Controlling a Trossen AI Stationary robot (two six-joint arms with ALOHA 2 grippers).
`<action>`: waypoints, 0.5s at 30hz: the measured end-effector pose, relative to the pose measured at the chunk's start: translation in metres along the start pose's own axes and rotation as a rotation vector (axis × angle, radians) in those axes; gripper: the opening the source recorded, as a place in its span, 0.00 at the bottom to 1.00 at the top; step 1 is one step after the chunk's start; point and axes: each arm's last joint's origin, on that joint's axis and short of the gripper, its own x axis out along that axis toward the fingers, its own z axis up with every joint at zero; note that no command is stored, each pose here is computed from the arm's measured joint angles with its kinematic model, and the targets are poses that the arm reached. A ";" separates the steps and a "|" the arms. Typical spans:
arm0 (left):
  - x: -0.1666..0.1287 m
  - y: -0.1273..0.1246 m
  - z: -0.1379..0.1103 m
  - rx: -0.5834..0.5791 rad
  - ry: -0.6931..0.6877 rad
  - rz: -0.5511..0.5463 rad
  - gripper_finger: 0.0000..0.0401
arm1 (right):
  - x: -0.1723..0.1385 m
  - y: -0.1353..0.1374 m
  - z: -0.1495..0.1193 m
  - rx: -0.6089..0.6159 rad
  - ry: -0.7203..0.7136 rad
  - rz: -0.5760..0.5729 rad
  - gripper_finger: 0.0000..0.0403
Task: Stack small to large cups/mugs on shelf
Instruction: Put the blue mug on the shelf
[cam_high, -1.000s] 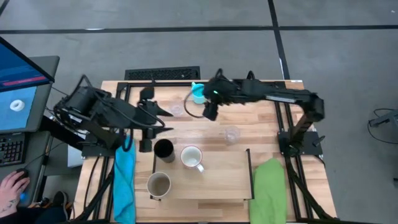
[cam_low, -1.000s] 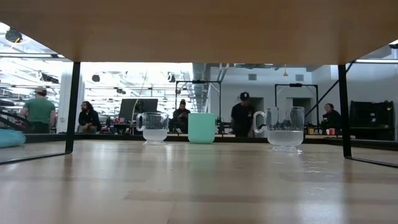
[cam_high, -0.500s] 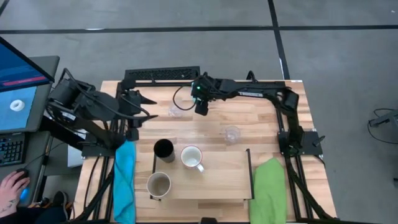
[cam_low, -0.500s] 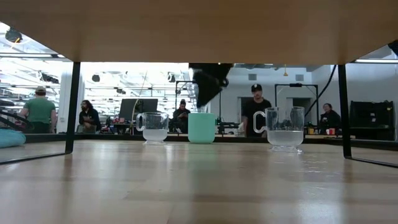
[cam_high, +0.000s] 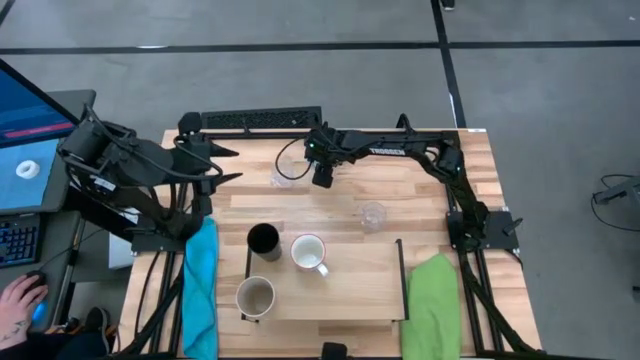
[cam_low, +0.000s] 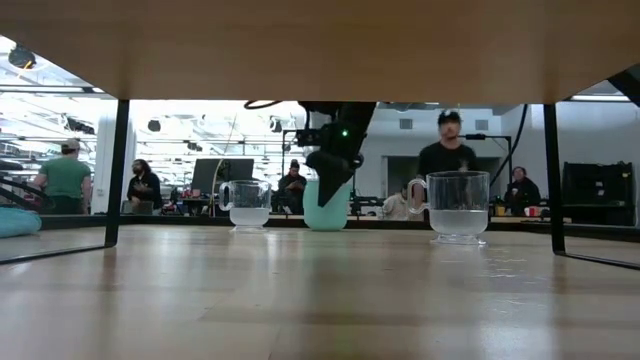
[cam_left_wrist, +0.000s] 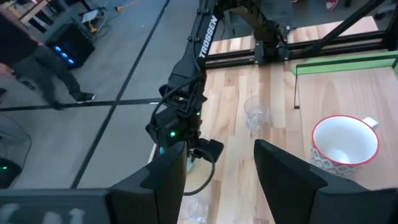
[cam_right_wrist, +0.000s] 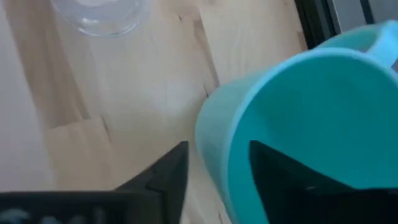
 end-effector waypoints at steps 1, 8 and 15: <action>0.000 0.000 0.000 0.000 0.000 0.003 0.45 | -0.001 0.001 0.001 -0.002 -0.003 0.000 0.41; 0.000 0.000 -0.001 0.002 0.005 0.008 0.45 | -0.011 0.006 0.004 -0.011 -0.019 0.002 0.05; 0.000 0.000 -0.001 -0.049 0.006 0.006 0.45 | -0.059 0.009 0.012 -0.017 -0.108 0.001 0.04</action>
